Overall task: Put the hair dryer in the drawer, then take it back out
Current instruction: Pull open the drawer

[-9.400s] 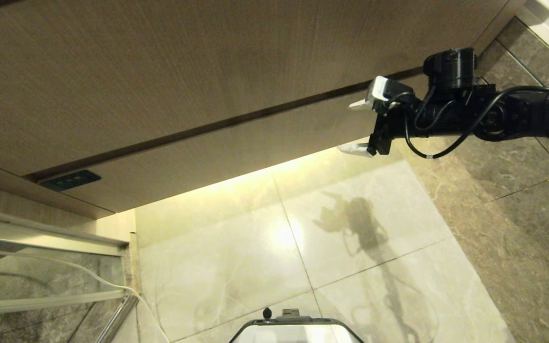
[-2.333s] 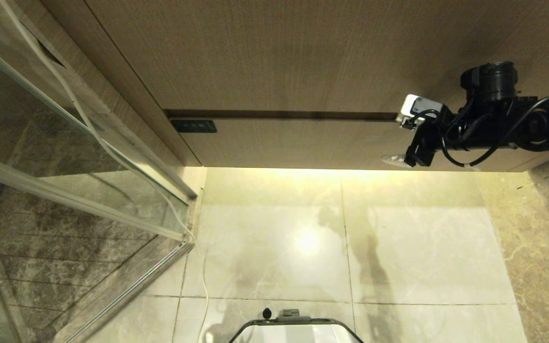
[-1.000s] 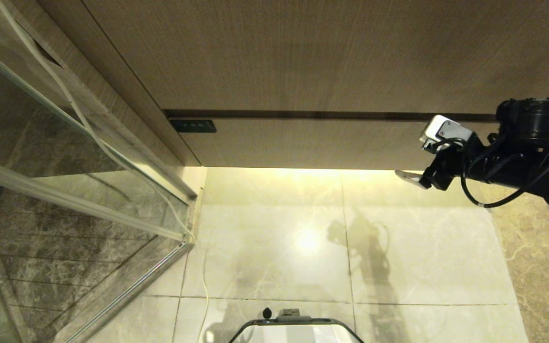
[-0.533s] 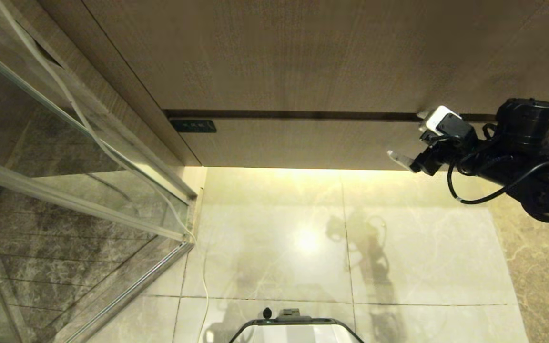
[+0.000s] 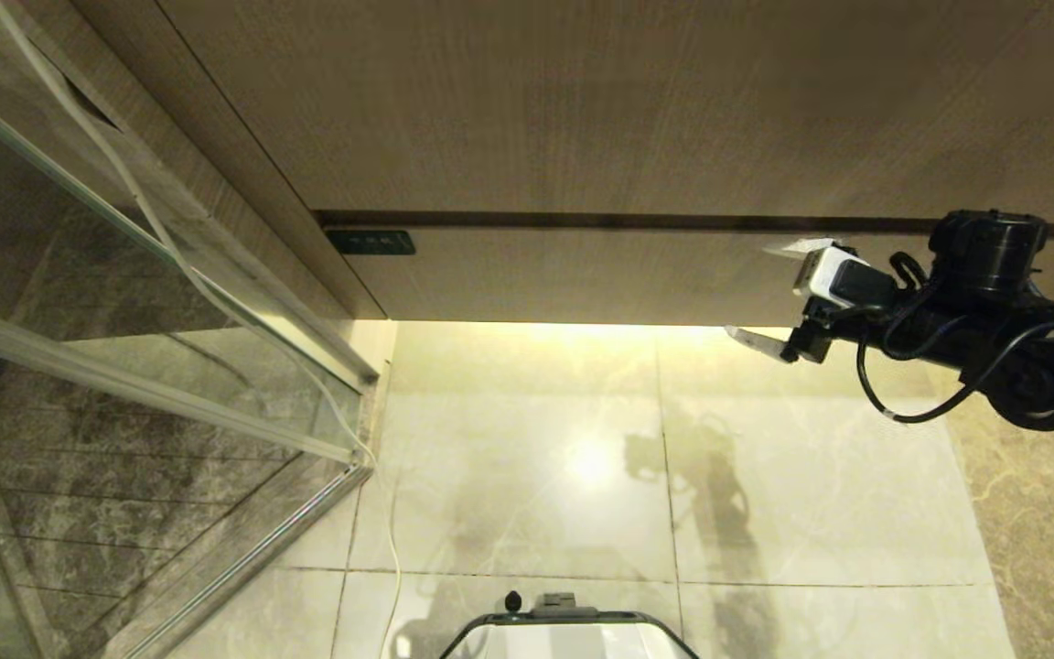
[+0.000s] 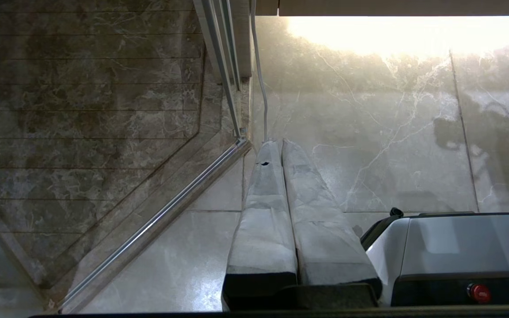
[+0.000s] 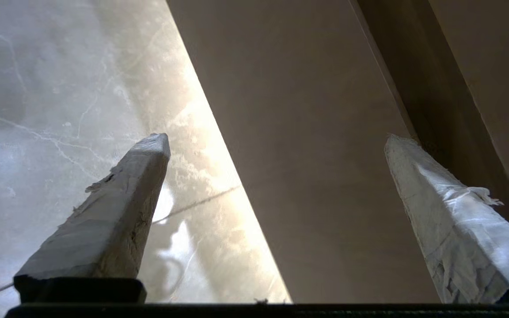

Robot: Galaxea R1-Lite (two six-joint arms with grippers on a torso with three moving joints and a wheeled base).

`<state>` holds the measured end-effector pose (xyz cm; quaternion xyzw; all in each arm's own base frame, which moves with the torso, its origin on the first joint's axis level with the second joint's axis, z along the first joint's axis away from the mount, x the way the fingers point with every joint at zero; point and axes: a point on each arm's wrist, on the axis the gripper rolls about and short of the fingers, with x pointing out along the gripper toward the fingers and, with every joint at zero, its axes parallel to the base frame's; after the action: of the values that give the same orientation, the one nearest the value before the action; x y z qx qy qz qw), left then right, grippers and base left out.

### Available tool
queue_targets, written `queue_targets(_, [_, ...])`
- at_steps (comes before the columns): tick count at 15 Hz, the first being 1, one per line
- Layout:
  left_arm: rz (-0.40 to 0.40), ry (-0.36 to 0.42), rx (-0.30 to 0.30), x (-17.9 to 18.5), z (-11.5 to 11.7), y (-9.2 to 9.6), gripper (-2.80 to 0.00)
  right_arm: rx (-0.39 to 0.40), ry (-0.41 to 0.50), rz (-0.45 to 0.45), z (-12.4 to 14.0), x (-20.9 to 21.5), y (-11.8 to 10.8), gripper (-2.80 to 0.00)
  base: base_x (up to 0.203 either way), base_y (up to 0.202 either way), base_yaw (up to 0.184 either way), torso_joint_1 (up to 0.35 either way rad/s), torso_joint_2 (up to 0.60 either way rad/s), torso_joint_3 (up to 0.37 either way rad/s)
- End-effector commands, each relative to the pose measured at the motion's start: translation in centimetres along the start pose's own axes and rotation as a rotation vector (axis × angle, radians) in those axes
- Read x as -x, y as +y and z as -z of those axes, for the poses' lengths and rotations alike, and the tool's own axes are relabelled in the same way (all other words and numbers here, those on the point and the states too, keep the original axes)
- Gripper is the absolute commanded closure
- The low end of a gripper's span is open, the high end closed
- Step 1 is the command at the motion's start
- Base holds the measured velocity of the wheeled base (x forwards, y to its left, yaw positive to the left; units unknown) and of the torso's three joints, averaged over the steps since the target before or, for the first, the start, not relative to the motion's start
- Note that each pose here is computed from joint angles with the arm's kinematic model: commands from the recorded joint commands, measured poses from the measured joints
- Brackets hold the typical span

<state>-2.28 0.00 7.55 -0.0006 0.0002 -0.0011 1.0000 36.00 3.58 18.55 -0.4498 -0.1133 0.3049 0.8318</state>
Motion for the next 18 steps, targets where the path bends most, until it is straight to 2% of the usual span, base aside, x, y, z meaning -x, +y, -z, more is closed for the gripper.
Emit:
queue_targets(1, [-0.001,0.000,0.000,0.0,0.0,0.0,0.00,0.036,-0.017,-0.007,0.5,-0.3,-0.2,-2.80,0.000,0.000,0.000,0.000,0.00,0.000])
queue_targets(6, [0.001,0.000,0.000,0.0,0.0,0.0,0.00,0.121,-0.028,0.024,0.8,-0.8,-1.3,-2.80,0.000,0.000,0.000,0.000,0.00,0.000])
queue_targets(13, [0.000,-0.001,0.000,0.0,0.0,0.0,0.00,0.156,-0.022,0.065,2.1,-1.9,-2.4,-2.80,0.000,0.000,0.000,0.000,0.00,0.000])
queue_targets(18, [0.000,-0.001,0.000,0.0,0.0,0.0,0.00,0.149,0.005,0.077,3.6,-2.7,-2.7,-2.80,0.000,0.000,0.000,0.000,0.00,0.000])
